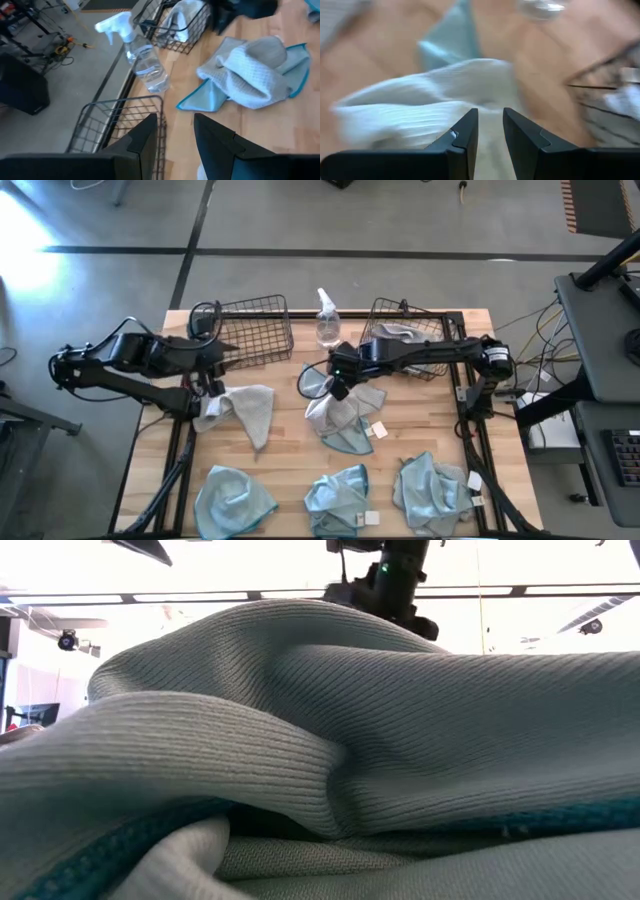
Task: Sort microfiber towel by color & place in baskets
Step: Put the gray microfiber towel into the right black wire basket
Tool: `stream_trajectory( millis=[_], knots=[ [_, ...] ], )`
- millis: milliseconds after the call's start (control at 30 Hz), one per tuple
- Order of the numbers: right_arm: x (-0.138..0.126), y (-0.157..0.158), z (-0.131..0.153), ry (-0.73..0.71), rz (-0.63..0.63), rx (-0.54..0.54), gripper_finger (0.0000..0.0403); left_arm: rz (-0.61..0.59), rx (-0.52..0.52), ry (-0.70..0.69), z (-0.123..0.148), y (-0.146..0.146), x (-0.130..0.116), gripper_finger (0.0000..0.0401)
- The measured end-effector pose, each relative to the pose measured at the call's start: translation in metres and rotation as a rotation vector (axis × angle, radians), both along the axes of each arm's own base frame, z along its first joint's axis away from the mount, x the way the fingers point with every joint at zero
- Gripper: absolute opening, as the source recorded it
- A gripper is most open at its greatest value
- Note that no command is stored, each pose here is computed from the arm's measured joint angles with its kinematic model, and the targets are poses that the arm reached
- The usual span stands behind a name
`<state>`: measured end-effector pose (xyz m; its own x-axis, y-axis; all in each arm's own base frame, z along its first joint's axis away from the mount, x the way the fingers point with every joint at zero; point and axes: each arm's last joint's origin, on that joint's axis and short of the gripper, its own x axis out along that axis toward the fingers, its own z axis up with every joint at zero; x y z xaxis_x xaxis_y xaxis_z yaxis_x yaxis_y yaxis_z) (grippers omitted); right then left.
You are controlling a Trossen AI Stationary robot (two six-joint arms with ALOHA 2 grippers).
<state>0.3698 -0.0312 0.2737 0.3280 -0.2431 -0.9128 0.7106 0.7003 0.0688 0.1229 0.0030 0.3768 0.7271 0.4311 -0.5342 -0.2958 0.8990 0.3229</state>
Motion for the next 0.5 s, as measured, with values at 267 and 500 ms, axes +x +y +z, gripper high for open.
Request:
stream_trajectory(
  millis=[267, 500],
  knots=[
    [0.009, 0.023, 0.001, -0.077, 0.085, 0.065, 0.0089, 0.003, 0.024, -0.023, 0.004, 0.002, -0.019, 0.0114],
    [0.012, 0.038, -0.006, -0.052, 0.156, 0.101, 0.0109, 0.007, 0.016, -0.067, 0.007, 0.003, -0.030, 0.0114]
  ],
)
